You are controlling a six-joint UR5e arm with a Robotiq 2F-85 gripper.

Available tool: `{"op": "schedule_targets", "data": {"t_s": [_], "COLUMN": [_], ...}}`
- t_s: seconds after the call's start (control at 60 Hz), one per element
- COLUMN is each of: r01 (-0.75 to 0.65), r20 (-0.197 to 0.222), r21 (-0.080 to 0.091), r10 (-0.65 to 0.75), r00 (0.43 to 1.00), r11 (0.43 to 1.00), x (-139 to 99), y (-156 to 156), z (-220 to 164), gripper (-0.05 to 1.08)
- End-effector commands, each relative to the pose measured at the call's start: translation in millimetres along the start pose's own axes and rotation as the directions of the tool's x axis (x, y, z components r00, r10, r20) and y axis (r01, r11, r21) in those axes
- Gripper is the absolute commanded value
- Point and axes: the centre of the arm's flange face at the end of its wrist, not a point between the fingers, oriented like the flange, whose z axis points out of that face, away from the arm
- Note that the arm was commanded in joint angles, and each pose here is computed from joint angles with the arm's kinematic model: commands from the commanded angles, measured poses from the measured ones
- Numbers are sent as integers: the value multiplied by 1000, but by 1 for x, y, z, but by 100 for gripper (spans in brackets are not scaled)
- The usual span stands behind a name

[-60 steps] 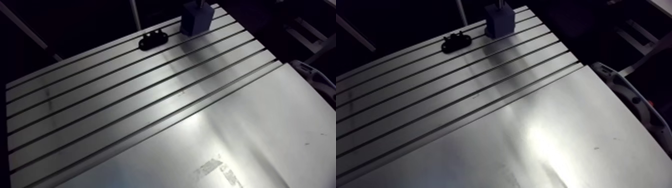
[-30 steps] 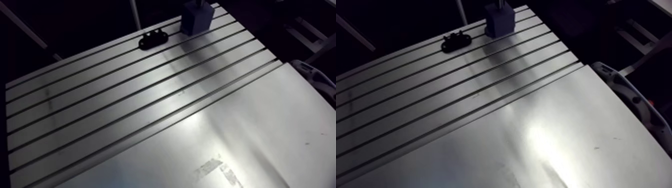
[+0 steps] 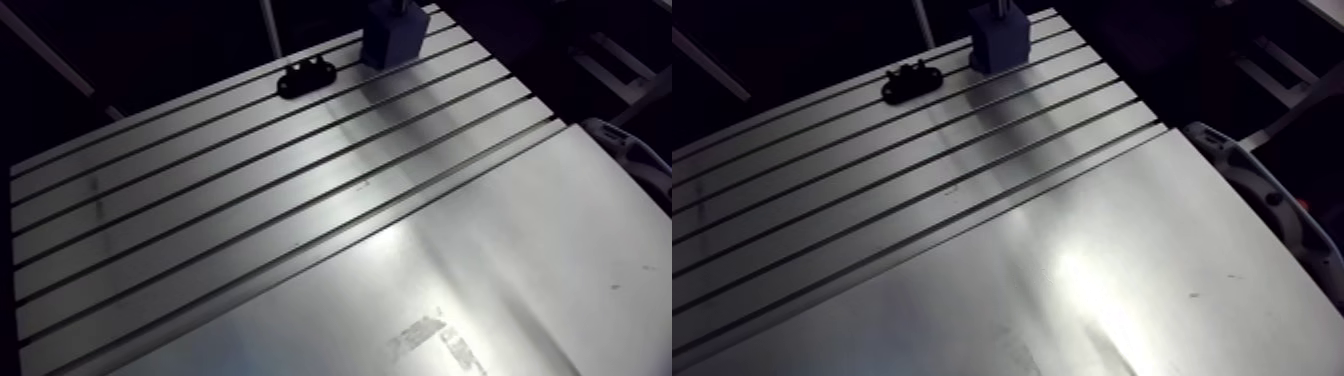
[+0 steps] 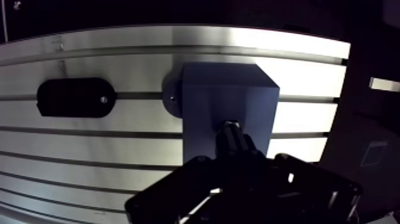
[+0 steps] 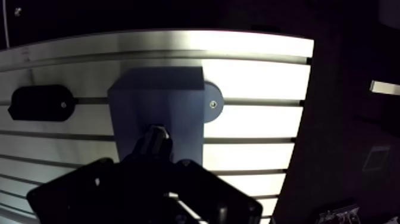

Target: Pick up the M10 bolt and insert it into the hex recess until seated.

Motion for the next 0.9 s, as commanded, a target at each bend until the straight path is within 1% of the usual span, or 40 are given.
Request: {"op": "schedule_targets", "data": {"t_s": [0.017, 0.533, 0.9], "r01": [2, 4, 4], "r20": [1, 1, 8], "r21": [1, 1, 5], "r10": [-2, -4, -4], "r00": [1000, 1000, 1000], "r11": [1000, 1000, 1000], "x": [0, 0, 0], "y": [-1, -1, -2], "z": [1, 1, 5], "gripper": [108, 108, 108]}}
